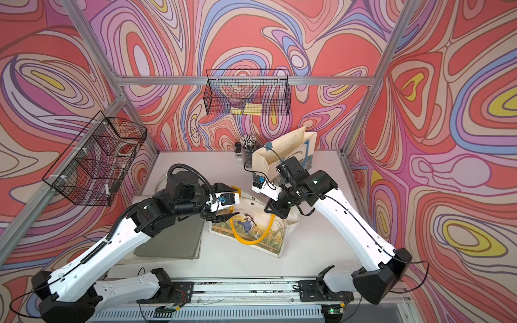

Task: Put away the canvas bag
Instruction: Press the canvas bag.

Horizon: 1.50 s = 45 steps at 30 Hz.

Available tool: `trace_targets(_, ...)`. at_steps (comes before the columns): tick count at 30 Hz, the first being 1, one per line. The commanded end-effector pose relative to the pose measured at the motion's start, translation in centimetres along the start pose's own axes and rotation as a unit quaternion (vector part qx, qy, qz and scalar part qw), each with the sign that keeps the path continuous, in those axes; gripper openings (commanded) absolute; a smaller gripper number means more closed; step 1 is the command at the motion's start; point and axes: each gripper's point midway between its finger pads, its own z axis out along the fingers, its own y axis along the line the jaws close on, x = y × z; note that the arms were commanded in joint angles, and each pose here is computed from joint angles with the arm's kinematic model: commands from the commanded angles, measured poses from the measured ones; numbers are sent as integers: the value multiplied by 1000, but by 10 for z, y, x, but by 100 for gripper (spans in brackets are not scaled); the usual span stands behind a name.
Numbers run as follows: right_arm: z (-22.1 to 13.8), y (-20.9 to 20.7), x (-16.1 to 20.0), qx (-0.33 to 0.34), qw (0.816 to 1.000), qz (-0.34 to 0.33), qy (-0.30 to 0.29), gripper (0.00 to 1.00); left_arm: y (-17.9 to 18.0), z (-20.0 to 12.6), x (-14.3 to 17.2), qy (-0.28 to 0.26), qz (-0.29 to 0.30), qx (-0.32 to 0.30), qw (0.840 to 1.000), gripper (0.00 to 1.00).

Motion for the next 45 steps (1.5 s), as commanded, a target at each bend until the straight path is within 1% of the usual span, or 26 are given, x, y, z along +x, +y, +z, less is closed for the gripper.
trace_targets(1, -10, 2, -7, 16, 999, -21, -27, 0, 16, 4, -15, -12, 20, -18, 1000, 77)
trace_targets(3, -9, 0, -6, 19, 999, -21, -25, 0, 20, 11, -14, -7, 13, -18, 1000, 78)
trace_targets(9, -2, -4, -3, 18, 1000, -20, -11, 0, 26, 20, -12, -1, 19, -24, 1000, 81)
trace_targets(12, -2, -5, -7, 19, 999, -22, -15, 0, 20, 27, 0, 26, 28, -3, 999, 81)
trace_targets(15, -1, -5, -10, 15, 999, -24, -19, 0, 13, 35, 11, 44, 23, 17, 999, 81)
trace_targets(19, 2, -6, -12, 12, 999, -24, -21, 0, 14, 45, 19, 53, 19, 16, 998, 81)
trace_targets(22, 6, -7, -10, 10, 1000, -19, -19, 0, 13, 53, 28, 67, 17, 22, 997, 79)
trace_targets(26, 10, -8, -9, 10, 1000, -11, -19, 0, 6, 58, 40, 85, 7, 39, 996, 69)
trace_targets(29, 13, -7, -8, 6, 1000, -3, -22, 0, 3, 59, 46, 87, -1, 44, 995, 54)
trace_targets(33, 20, -7, -6, 1, 1000, 9, -22, 0, -1, 59, 53, 89, -4, 45, 995, 31)
trace_targets(34, 20, -8, -7, 0, 1000, 13, -24, 0, -3, 59, 55, 89, -5, 46, 995, 24)
trace_targets(36, 21, -8, -9, -2, 999, 18, -30, 0, -7, 59, 58, 91, -6, 51, 995, 15)
trace_targets(38, 23, -9, -11, -2, 999, 28, -35, 2, -11, 58, 62, 95, -7, 56, 994, 1)
trace_targets(41, 21, -15, -9, 16, 999, 44, -28, 16, -14, 55, 68, 105, -7, 54, 993, 0)
trace_targets(44, 14, -21, -11, 42, 997, 58, -35, 41, -10, 50, 73, 110, -4, 32, 993, 0)
trace_targets(45, 11, -24, -12, 53, 996, 64, -40, 45, -8, 47, 74, 109, -5, 24, 994, 0)
